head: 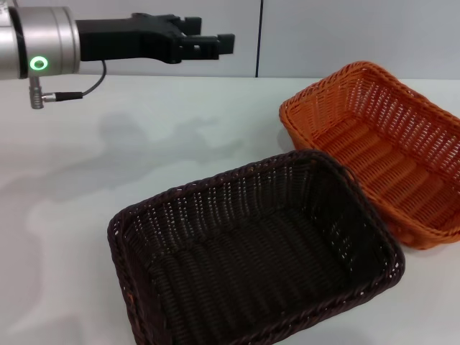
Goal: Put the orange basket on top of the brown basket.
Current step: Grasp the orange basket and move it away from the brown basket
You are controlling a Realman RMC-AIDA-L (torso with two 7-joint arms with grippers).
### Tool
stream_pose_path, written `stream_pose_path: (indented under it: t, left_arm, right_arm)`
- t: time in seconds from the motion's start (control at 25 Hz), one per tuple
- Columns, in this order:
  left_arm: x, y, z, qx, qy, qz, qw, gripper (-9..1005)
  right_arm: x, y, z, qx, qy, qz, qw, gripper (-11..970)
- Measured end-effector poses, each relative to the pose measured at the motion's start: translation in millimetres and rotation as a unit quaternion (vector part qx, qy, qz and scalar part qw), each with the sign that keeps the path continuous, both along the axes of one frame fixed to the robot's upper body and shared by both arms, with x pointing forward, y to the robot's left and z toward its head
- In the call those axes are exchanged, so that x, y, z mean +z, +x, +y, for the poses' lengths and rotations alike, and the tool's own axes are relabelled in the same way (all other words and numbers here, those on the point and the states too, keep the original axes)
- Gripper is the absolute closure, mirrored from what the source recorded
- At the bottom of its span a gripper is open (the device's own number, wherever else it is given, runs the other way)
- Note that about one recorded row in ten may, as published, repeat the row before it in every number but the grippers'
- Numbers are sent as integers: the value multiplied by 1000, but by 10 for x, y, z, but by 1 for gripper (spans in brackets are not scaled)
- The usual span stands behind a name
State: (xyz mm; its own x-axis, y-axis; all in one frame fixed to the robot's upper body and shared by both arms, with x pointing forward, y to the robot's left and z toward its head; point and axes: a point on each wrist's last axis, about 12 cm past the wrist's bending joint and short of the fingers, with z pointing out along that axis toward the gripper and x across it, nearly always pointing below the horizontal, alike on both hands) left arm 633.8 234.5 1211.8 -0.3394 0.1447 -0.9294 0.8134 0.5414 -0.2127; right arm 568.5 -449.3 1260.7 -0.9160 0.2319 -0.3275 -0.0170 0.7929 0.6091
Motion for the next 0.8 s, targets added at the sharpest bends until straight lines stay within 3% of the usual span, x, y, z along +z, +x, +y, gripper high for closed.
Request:
stream_pose_path:
  t: [0.2, 0.28, 0.48, 0.8]
  left_arm:
    - [0, 0, 0, 0, 0, 0, 1000, 132]
    - [-84, 31, 188, 17, -25, -6, 1000, 132]
    - [-109, 45, 221, 18, -32, -4, 999, 132]
    - [-143, 76, 190, 16, -33, 5, 999, 132]
  right_arm:
    - [-42, 57, 112, -3, -4, 48, 999, 318]
    - [-127, 69, 131, -14, 4, 66, 998, 318]
    - [-457, 44, 164, -40, 35, 110, 993, 319]
    - [-747, 54, 245, -55, 55, 131, 988, 319]
